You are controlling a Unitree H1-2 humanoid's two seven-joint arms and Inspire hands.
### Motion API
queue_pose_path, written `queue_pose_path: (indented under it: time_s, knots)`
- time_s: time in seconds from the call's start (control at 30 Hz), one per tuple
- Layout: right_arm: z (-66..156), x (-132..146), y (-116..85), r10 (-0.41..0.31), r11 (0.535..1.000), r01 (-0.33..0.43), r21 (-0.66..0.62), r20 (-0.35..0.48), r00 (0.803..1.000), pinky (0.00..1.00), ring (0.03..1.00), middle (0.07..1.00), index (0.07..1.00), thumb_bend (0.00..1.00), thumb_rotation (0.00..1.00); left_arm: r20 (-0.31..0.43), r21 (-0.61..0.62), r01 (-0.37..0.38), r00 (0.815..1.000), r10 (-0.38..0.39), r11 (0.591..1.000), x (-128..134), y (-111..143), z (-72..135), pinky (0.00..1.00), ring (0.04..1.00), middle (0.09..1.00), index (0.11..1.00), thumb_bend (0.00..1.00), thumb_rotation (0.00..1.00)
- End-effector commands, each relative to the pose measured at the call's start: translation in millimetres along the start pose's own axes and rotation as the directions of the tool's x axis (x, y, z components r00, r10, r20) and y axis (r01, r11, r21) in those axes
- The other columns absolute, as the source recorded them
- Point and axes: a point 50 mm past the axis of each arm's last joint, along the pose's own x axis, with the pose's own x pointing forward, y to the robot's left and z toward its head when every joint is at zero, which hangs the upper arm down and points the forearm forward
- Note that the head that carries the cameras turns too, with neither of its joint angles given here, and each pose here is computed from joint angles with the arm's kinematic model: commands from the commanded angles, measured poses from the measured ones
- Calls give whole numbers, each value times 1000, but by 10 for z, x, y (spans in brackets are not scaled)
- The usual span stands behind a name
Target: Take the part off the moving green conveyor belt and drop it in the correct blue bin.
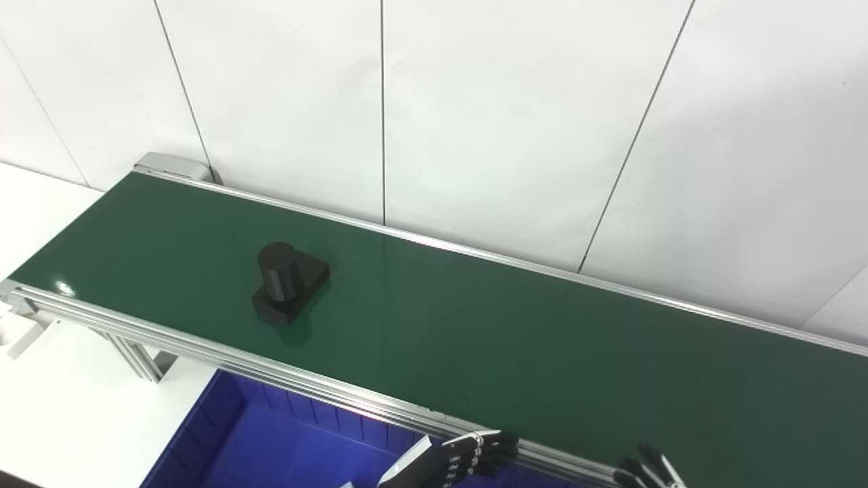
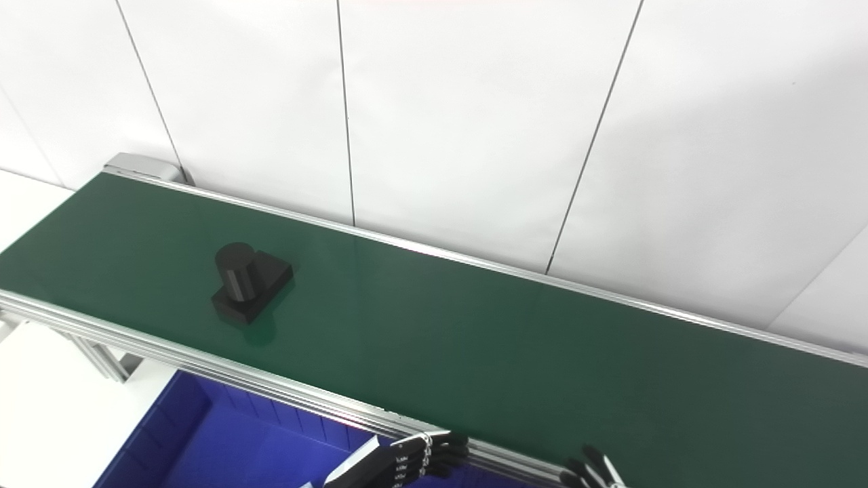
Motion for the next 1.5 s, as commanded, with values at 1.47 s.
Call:
queue_pose_path:
  time_s: [1.47]
  knots:
    - [1169, 1253, 38, 75, 950, 12, -312, 267, 961, 692, 818, 844, 857, 627, 284, 62, 15, 9, 998, -10, 1000, 200, 77, 83, 841, 858, 845, 856, 1000, 548]
